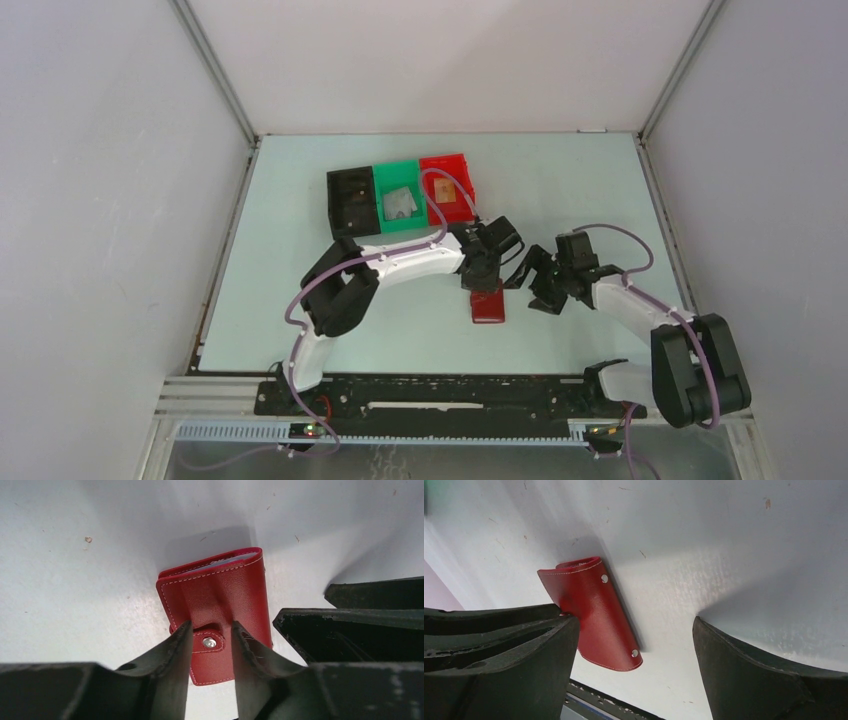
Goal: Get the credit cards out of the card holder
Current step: Open the card holder at the center of the board.
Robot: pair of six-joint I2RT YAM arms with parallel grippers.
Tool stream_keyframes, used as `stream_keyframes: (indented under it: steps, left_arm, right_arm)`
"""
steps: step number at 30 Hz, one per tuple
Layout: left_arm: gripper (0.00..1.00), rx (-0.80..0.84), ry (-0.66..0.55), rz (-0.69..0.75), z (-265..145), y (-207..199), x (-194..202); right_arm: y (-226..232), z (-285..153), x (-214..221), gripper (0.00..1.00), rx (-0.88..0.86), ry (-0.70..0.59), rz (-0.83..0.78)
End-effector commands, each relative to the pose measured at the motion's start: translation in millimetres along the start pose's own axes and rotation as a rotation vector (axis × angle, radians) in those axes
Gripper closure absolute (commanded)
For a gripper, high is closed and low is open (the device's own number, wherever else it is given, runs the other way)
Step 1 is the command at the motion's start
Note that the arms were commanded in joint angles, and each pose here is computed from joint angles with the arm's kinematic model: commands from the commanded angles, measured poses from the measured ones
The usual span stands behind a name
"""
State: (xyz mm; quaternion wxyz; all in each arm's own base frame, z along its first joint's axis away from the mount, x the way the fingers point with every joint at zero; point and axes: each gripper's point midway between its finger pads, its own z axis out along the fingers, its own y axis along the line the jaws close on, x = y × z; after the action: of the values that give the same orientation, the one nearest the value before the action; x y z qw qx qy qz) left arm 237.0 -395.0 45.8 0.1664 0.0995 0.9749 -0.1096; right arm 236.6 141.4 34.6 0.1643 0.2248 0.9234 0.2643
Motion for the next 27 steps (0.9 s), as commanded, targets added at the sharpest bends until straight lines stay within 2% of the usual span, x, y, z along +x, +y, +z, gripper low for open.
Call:
stream_keyframes:
  steps: [1,4,14,22,27]
  left_arm:
    - [0.54,-0.003,-0.003,0.003,-15.0,3.3,2.3]
    - [0.5,0.003,-0.003,0.006,-17.6,5.1,4.5]
    - [0.6,0.011,0.011,0.006,-14.4,4.7,11.1]
    - [0.73,0.015,0.011,0.012,-15.8,2.7,9.5]
    - [0.92,0.015,0.013,0.022,-17.9,4.7,9.8]
  right_arm:
    - [-16.4,-2.9,13.6,0.06,0.053,0.017,0.021]
    - [-19.9,-3.0,16.0,0.06,0.057,0.014,0.026]
    - [-22.2,-2.1,18.1,0.06,0.059,0.013,0.027]
    - [-22.0,-2.5,18.5,0.06,0.057,0.014,0.026]
    - [-19.5,-4.3,18.6,0.06,0.047,0.012,0.021]
